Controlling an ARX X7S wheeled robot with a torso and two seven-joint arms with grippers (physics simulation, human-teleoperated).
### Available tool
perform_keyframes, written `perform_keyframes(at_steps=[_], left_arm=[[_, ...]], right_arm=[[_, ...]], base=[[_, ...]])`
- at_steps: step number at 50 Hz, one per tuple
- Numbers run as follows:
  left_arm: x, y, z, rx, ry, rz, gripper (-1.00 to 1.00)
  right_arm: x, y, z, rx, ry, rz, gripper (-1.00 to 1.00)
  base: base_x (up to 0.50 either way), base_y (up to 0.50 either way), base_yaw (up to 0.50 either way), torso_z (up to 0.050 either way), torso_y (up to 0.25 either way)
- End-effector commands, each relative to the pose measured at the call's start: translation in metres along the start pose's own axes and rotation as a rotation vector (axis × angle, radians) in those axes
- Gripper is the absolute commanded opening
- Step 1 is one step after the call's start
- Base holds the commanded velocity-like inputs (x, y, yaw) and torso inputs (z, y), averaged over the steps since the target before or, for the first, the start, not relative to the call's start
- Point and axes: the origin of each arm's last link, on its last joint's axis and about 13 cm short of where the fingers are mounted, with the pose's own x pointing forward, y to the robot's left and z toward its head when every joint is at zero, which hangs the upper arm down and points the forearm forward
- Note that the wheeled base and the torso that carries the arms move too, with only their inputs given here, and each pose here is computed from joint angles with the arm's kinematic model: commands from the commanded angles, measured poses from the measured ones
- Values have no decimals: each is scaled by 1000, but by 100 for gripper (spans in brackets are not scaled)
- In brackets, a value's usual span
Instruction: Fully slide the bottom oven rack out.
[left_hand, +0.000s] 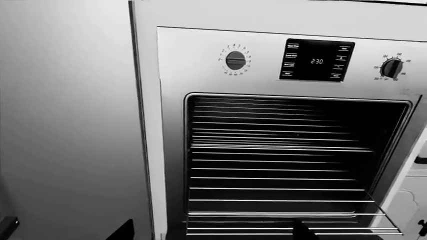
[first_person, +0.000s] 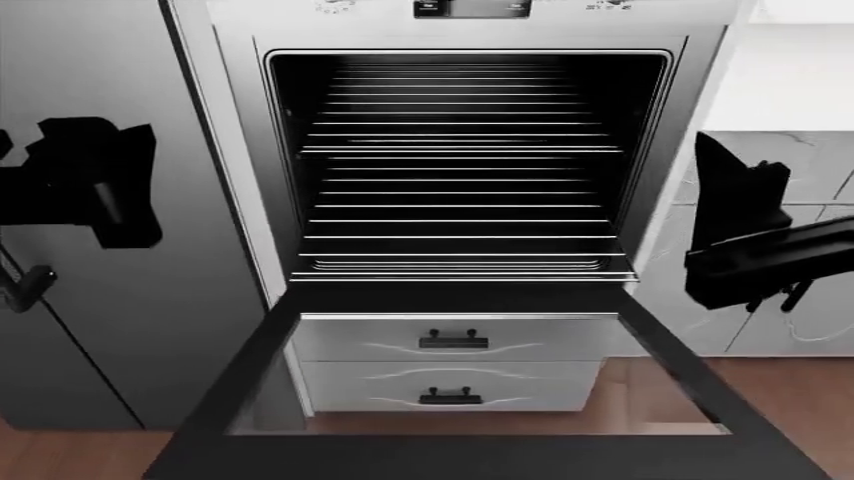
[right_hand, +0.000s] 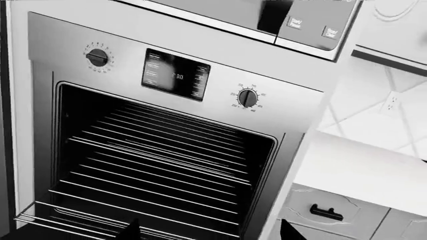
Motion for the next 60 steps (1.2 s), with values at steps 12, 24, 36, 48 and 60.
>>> perform_keyframes(at_steps=[12,24,36,48,60], left_arm=[[-3,0,-5,-7,7,-3,100],[-1,2,-7,-8,9,5,100],[-1,1,-7,-16,13,1,100],[0,2,-4,0,4,20,100],[-2,2,-5,0,1,19,100]], right_arm=[[1,2,-4,-2,15,17,100],[2,3,-3,-9,14,24,100],[1,3,1,-8,-3,23,100],[-1,3,4,-8,-10,20,100],[0,4,4,-11,-13,18,100]], base=[[0,-399,0,0,0],[206,0,0,0,0],[406,-1,0,0,0],[400,-1,0,0,1],[278,0,0,0,1]])
